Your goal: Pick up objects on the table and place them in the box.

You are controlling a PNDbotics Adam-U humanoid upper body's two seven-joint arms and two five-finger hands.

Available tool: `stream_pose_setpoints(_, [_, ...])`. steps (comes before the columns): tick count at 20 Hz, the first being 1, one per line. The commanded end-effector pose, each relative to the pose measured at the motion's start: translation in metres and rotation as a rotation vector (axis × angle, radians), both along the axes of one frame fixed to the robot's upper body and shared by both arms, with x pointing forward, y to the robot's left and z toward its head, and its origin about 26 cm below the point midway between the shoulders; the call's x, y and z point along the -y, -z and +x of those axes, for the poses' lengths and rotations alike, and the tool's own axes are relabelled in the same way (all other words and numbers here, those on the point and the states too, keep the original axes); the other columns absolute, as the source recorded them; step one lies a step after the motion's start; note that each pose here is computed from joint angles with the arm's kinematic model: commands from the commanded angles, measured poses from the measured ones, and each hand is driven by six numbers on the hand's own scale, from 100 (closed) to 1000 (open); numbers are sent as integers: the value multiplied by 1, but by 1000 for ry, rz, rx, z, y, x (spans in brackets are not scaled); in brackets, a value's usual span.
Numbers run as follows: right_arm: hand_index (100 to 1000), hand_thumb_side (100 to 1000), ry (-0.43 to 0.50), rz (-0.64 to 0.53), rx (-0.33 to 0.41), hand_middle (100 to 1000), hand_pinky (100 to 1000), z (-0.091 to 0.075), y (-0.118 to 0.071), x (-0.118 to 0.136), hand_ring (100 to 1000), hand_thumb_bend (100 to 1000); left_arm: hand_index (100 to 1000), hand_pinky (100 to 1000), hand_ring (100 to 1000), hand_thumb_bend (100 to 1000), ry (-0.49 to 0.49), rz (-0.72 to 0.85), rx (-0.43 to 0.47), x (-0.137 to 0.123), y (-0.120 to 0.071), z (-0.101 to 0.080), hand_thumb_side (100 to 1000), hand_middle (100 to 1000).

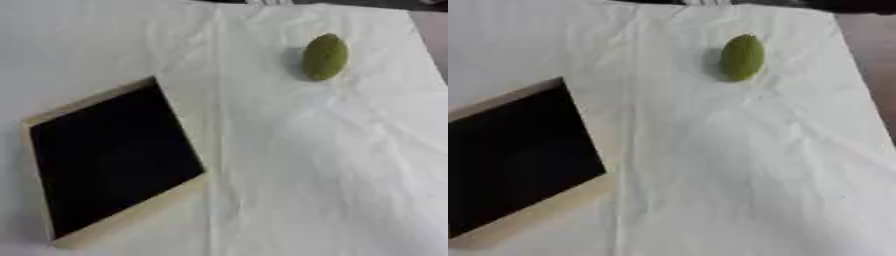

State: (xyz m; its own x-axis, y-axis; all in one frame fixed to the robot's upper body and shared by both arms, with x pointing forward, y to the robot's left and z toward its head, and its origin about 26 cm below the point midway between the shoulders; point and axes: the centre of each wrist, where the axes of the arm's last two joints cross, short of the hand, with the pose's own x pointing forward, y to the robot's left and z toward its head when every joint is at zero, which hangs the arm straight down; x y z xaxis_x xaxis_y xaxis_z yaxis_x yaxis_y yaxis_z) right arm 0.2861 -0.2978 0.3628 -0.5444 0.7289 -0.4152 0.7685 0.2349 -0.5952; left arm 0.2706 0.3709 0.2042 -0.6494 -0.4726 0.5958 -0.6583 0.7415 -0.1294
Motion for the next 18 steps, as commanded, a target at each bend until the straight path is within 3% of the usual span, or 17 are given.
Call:
stream_pose_setpoints(1, [941,574,27,-145,3,866,817,-7,-8,-2,835,494,718,492,507,328,1,29,17,0,-8,-2,579,544])
stream_pose_setpoints(5, [977,551,37,-269,-51,887,827,-5,-3,-3,856,508,718,492,507,328,4,31,16,0,-8,-2,579,544])
stream_pose_setpoints(10, [993,427,48,-375,-98,900,834,-4,1,-4,861,557,718,492,507,327,6,30,16,0,-8,-2,580,544])
stream_pose_setpoints(15, [974,178,68,-432,-152,891,839,-4,2,-5,858,635,718,492,507,325,7,28,15,0,-8,-2,581,545])
stream_pose_setpoints(18, [948,103,75,-436,-206,879,840,-3,5,-5,849,616,718,493,507,324,8,27,14,1,-8,-2,582,545])
